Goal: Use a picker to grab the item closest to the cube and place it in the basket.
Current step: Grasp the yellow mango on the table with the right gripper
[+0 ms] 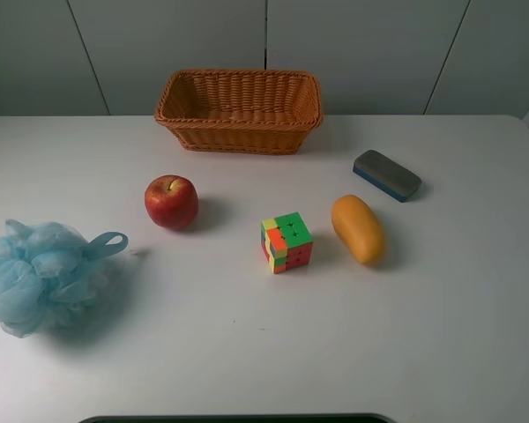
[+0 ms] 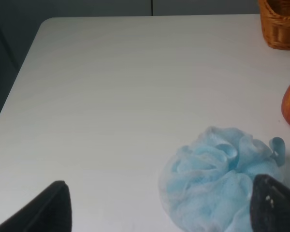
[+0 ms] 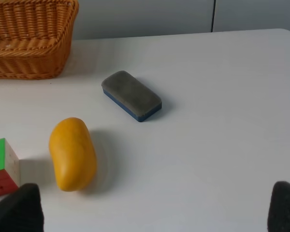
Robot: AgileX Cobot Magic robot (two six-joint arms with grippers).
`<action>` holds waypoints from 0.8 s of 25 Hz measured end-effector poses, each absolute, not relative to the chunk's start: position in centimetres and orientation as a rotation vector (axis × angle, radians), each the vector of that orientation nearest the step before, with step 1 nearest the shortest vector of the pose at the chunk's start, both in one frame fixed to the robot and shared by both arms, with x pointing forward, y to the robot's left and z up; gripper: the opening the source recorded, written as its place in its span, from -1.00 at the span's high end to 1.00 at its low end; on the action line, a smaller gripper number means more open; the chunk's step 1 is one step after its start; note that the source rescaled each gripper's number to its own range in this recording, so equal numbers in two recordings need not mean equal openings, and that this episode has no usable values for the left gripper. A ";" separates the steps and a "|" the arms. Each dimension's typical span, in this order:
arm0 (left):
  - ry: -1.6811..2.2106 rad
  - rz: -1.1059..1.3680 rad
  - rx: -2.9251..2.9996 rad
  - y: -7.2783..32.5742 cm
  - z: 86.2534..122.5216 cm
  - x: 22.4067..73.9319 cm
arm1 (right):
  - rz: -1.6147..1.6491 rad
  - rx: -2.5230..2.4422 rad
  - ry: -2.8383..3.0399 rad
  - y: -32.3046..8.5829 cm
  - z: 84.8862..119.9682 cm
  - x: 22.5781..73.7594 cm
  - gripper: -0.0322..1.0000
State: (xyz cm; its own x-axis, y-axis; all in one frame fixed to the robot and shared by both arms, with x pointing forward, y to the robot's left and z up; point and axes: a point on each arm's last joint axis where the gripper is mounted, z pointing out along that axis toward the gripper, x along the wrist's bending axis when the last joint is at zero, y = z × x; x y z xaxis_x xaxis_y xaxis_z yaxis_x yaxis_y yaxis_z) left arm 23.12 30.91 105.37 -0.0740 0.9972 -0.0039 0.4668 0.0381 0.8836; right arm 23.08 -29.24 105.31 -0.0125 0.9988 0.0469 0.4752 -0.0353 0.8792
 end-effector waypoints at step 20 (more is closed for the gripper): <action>1.627 0.975 1.507 30.9 105.4 23.1 | 0.990 1.578 1.557 -29.2 106.3 22.6 -1.00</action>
